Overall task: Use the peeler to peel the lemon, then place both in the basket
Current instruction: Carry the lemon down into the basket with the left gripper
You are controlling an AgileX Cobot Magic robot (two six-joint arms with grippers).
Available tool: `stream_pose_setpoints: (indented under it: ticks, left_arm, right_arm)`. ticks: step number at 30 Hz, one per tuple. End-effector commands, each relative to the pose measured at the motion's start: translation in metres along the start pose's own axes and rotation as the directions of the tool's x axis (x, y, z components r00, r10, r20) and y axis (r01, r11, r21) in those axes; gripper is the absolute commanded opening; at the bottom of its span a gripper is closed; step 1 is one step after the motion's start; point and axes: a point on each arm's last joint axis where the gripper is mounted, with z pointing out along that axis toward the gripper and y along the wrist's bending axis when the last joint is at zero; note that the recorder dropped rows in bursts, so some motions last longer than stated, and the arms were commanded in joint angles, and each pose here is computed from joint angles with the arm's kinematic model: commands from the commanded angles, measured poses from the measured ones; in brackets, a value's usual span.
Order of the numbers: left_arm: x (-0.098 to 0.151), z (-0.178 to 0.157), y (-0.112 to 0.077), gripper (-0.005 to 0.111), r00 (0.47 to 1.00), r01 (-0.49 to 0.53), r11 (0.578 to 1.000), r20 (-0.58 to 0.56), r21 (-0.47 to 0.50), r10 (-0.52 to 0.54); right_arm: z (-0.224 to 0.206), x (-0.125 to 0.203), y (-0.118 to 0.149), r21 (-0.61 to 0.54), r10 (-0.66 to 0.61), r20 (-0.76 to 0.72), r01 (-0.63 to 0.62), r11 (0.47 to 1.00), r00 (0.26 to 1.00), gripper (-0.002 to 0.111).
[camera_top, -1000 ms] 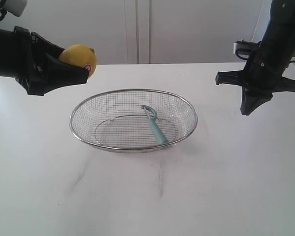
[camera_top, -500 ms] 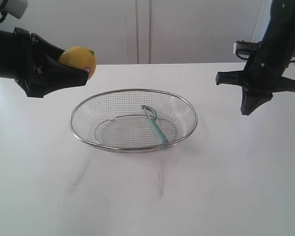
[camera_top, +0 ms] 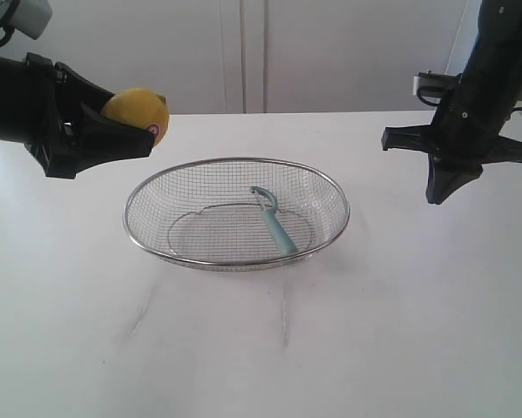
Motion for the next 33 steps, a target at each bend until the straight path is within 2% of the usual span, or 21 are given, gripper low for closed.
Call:
stream_pose_setpoints:
  ticks: [1,7,12,17,23,33]
  left_arm:
    - [-0.004,-0.002,-0.001,0.0,1.0,0.013,1.0,0.026,0.006,-0.013]
    - [-0.004,-0.002,-0.001,0.0,1.0,0.013,1.0,0.026,0.004,-0.013]
    - [-0.003,-0.003,0.007,0.0,0.998,0.059,0.995,0.02,-0.084,-0.058]
    - [-0.003,-0.003,0.007,0.0,0.997,0.07,0.993,0.016,-0.091,-0.069]
    - [-0.002,-0.008,0.01,0.0,0.987,0.09,0.991,-0.125,-0.104,-0.103]
    - [-0.008,-0.017,0.014,0.0,0.934,0.144,0.985,-0.314,-0.099,-0.169]
  right_arm:
    - [-0.006,0.0,-0.002,0.005,-0.005,0.012,0.005,1.0,1.0,0.0]
    - [-0.006,0.0,-0.002,0.003,-0.005,0.013,0.004,1.0,1.0,0.0]
    - [-0.006,-0.007,-0.001,-0.01,-0.004,0.092,0.005,1.0,0.996,0.0]
    - [-0.007,-0.013,0.0,-0.02,-0.003,0.157,0.006,1.0,0.988,0.0]
    - [-0.008,-0.018,0.001,-0.029,-0.002,0.214,0.008,1.0,0.977,0.0]
    - [-0.009,-0.023,0.002,-0.037,0.0,0.265,0.01,0.999,0.964,0.0]
